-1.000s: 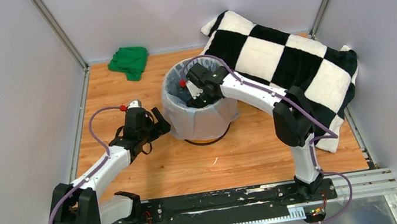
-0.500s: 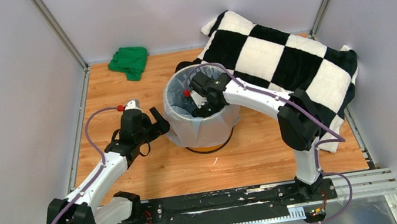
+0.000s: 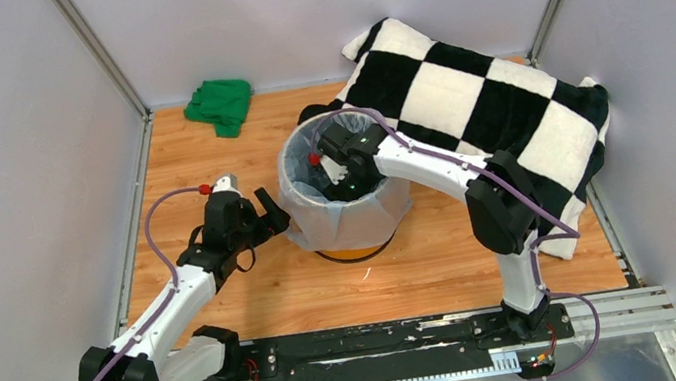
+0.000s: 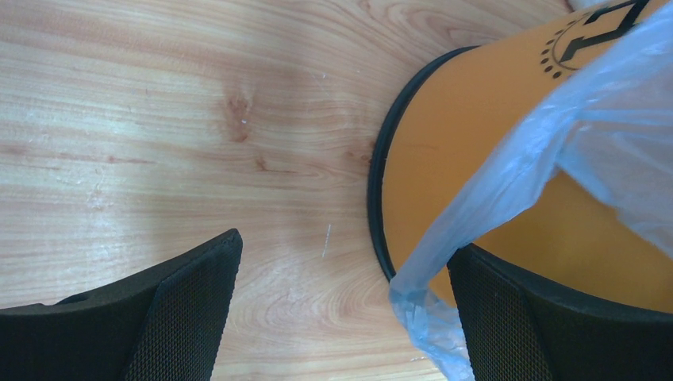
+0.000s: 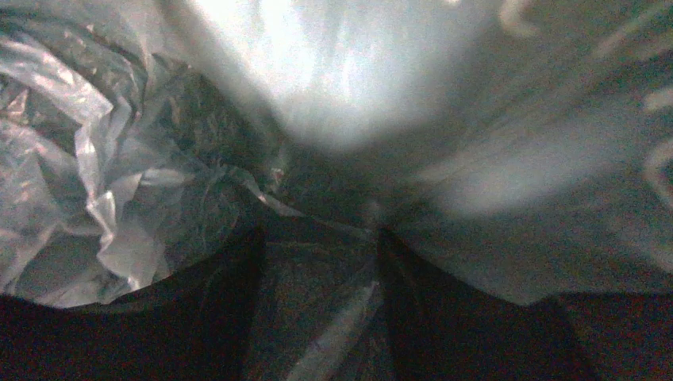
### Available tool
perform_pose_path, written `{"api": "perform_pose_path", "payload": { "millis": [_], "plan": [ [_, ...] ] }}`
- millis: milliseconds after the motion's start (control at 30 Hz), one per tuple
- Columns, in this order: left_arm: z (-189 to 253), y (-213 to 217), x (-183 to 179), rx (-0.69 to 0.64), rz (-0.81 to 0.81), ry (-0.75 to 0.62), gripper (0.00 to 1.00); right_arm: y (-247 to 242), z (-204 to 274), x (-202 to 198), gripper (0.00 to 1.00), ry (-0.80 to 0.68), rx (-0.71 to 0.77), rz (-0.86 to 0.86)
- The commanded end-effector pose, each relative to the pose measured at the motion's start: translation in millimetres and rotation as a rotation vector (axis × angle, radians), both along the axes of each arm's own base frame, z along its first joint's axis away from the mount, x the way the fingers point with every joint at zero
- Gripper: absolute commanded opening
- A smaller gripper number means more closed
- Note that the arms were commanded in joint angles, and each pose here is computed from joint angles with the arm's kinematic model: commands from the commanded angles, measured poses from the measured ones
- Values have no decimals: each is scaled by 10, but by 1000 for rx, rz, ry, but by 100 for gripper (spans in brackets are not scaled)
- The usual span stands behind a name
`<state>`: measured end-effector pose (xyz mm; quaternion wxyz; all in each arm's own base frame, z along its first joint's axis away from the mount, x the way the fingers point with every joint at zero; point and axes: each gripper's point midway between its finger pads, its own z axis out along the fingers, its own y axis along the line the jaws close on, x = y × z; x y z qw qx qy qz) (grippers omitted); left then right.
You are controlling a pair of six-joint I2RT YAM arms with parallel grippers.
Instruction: Put the trash bags into the trash bin
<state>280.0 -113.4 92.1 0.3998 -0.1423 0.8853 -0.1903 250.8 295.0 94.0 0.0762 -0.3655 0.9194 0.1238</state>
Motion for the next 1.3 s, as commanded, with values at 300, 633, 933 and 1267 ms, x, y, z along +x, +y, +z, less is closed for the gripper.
{"api": "perform_pose_path", "payload": {
  "millis": [300,633,933,1267],
  "plan": [
    [-128,20,-49,16,-17,27,99,79,-423,-103,57,90,-60,-3],
    [-77,2,-38,6,-20,21,99,59,-559,-118,57,91,-64,-13],
    [92,9,-22,8,-22,-8,99,59,-633,-91,57,83,-66,-25],
    [201,76,-68,25,-5,-30,99,24,-821,-120,57,106,-95,-34]
  ]
}}
